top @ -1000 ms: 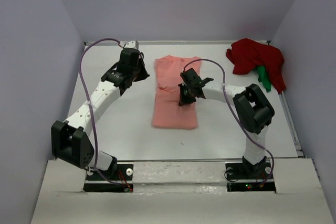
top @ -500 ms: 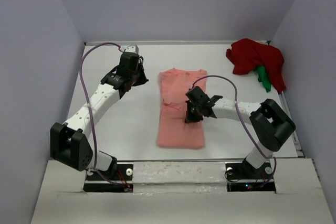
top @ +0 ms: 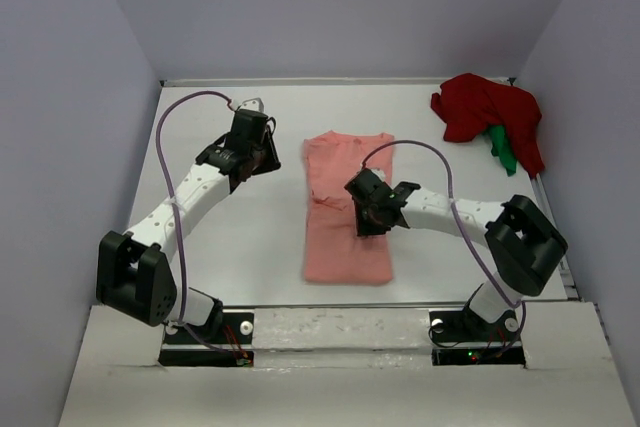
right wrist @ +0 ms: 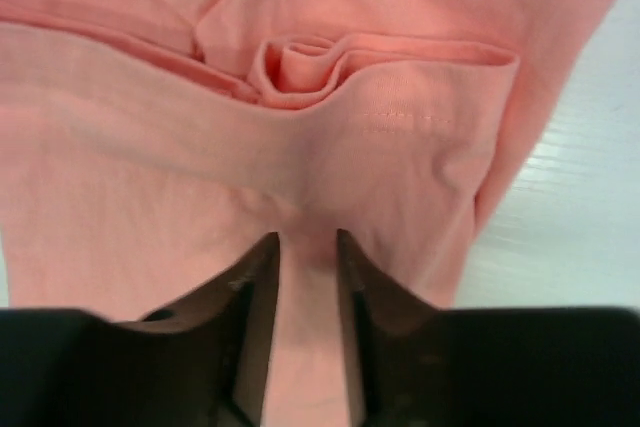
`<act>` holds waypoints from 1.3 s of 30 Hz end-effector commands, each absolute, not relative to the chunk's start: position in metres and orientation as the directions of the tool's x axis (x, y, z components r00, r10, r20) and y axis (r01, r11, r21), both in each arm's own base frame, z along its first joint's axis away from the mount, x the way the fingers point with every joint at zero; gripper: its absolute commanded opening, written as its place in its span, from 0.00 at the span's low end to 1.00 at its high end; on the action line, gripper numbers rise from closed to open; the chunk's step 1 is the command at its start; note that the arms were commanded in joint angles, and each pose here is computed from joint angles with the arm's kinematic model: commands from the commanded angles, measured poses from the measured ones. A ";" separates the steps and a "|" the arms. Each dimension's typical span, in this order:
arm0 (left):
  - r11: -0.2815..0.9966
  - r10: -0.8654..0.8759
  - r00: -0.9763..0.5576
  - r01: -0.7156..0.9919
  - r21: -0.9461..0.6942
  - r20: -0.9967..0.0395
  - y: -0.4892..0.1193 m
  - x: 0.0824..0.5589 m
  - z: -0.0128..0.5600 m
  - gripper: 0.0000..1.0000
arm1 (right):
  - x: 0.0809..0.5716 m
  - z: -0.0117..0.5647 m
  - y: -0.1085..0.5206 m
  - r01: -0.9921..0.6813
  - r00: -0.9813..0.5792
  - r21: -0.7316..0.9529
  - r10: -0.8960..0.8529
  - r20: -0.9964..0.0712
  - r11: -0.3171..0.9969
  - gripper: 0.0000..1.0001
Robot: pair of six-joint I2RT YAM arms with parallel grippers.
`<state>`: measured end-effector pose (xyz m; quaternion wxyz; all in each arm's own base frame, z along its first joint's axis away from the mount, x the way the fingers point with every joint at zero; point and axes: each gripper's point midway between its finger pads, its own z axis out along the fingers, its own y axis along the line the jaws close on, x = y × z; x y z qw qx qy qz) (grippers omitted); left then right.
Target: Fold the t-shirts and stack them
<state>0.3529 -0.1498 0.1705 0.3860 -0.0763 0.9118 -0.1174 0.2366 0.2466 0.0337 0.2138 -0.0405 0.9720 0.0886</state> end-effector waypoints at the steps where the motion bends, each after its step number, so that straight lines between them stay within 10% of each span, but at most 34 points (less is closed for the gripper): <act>1: 0.971 -0.231 -0.671 -0.110 -0.214 -0.705 -0.134 0.348 0.168 0.41 | 0.251 0.099 0.244 -0.135 -0.826 0.070 -0.074 -0.558 0.988 0.42; 21: 0.697 -0.226 -0.878 0.157 -0.700 -0.422 -0.220 0.196 0.126 0.52 | 0.119 0.127 0.210 -0.165 -0.881 0.624 0.171 -0.442 0.764 0.68; 39: 0.616 -0.218 -0.943 0.067 -0.785 -0.252 -0.221 0.150 0.066 0.58 | 0.119 0.062 0.196 -0.017 -0.896 0.572 0.242 -0.373 0.820 0.70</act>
